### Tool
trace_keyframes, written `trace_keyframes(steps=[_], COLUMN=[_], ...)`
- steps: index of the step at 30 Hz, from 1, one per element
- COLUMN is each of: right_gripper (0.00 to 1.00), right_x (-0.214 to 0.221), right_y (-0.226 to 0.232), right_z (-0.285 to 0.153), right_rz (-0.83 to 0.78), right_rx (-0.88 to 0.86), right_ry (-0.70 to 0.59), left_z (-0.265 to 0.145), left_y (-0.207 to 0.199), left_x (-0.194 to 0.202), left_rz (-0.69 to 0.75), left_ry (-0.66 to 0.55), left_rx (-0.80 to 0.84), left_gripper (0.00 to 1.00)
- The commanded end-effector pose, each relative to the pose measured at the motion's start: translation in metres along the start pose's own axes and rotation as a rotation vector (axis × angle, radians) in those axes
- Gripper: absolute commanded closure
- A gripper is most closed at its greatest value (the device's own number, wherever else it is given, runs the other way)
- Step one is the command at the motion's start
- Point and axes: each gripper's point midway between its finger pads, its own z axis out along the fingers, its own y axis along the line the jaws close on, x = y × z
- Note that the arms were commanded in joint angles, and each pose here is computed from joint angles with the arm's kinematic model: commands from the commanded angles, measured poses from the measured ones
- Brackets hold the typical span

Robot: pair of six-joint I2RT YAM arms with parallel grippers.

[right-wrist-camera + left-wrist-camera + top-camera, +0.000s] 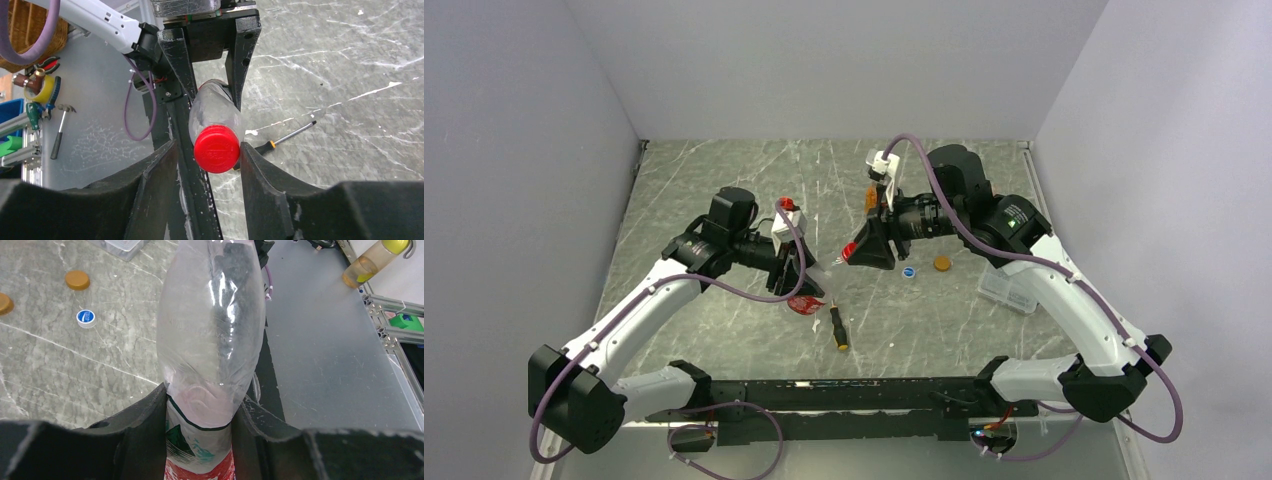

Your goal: Screw on the bottle caps

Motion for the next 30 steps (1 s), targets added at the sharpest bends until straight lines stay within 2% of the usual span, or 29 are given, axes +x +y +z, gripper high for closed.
trace_keyframes(steps=[1, 10, 18, 25, 30], right_gripper=[0.58, 0.80, 0.99, 1.00, 1.00], right_x=[-0.011, -0.011, -0.012, -0.010, -0.010], right_y=[0.009, 0.001, -0.026, -0.054, -0.069], right_z=[0.000, 0.002, 0.018, 0.040, 0.061], right_rz=[-0.044, -0.003, 0.260, 0.490, 0.630], right_rx=[-0.033, 0.019, 0.159, 0.287, 0.314], right_ry=[-0.015, 0.004, 0.072, 0.089, 0.056], left_z=[-0.002, -0.003, -0.019, -0.044, -0.066], left_y=[-0.005, 0.000, 0.046, 0.081, 0.102], left_x=[-0.017, -0.019, -0.034, -0.049, -0.063], left_rz=[0.048, 0.061, 0.159, 0.227, 0.286], left_ry=[-0.029, -0.027, -0.061, -0.086, -0.120], left_rx=[0.027, -0.012, -0.336, -0.595, -0.781], left_gripper=[1.00, 1.00, 1.00, 1.00, 1.00])
